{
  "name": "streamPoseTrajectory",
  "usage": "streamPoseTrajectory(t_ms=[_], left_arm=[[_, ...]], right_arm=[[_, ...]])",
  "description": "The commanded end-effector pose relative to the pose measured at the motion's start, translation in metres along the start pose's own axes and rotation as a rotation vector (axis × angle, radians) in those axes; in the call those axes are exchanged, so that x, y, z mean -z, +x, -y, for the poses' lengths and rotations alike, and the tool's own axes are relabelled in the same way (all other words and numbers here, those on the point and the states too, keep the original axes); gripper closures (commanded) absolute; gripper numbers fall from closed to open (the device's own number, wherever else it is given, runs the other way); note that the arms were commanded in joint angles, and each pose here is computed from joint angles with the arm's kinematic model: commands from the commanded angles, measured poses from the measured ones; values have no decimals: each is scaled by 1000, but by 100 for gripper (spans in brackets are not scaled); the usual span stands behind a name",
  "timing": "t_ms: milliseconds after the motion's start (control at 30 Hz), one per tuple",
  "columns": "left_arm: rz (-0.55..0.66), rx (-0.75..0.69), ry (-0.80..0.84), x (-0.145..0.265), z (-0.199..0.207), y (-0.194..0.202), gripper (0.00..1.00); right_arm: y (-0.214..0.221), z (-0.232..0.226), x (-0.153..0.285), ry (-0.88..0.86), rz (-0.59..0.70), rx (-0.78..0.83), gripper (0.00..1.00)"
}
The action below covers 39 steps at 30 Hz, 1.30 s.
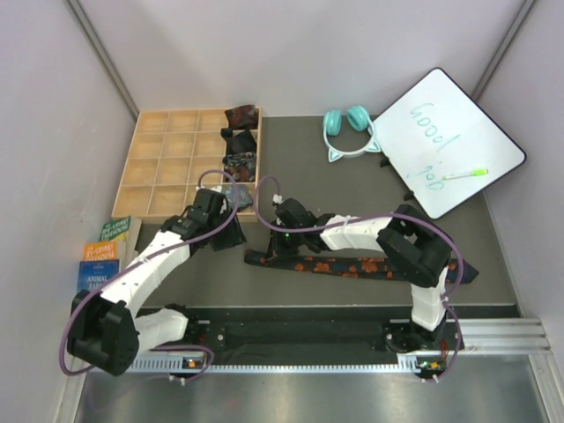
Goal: Roll the ties
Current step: Roll the tie at the center of the board.
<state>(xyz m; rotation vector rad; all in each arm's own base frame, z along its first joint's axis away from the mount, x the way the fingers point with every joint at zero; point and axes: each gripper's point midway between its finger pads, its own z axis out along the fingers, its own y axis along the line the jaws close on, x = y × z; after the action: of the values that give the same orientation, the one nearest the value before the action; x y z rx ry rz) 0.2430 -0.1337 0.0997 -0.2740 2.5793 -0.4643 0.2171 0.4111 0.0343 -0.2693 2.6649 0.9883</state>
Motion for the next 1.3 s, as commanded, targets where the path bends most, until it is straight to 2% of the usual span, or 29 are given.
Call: streamPoseTrajectory(t_ms=[0, 733, 1000, 1033, 1067, 1133, 1167, 1267], left_arm=[[32, 29, 63, -12, 12, -8, 54], [-78, 102, 79, -58, -8, 42, 57], [-69, 103, 111, -61, -6, 45, 61], [-70, 100, 113, -62, -7, 46, 62], [-70, 100, 116, -62, -6, 47, 70], [-59, 98, 130, -61, -4, 45, 76], [-56, 99, 132, -60, -4, 44, 84], [-56, 98, 122, -56, -2, 41, 92]], right_arm=[[-2, 1, -4, -29, 19, 12, 100], [14, 24, -16, -9, -3, -8, 100], [16, 31, -20, -1, -11, -19, 100], [17, 33, -22, 2, -15, -23, 100], [18, 34, -23, 1, -18, -23, 100], [19, 34, -25, -1, -21, -24, 100], [19, 34, -25, -3, -23, -28, 100], [19, 31, -24, -10, -26, -27, 100]])
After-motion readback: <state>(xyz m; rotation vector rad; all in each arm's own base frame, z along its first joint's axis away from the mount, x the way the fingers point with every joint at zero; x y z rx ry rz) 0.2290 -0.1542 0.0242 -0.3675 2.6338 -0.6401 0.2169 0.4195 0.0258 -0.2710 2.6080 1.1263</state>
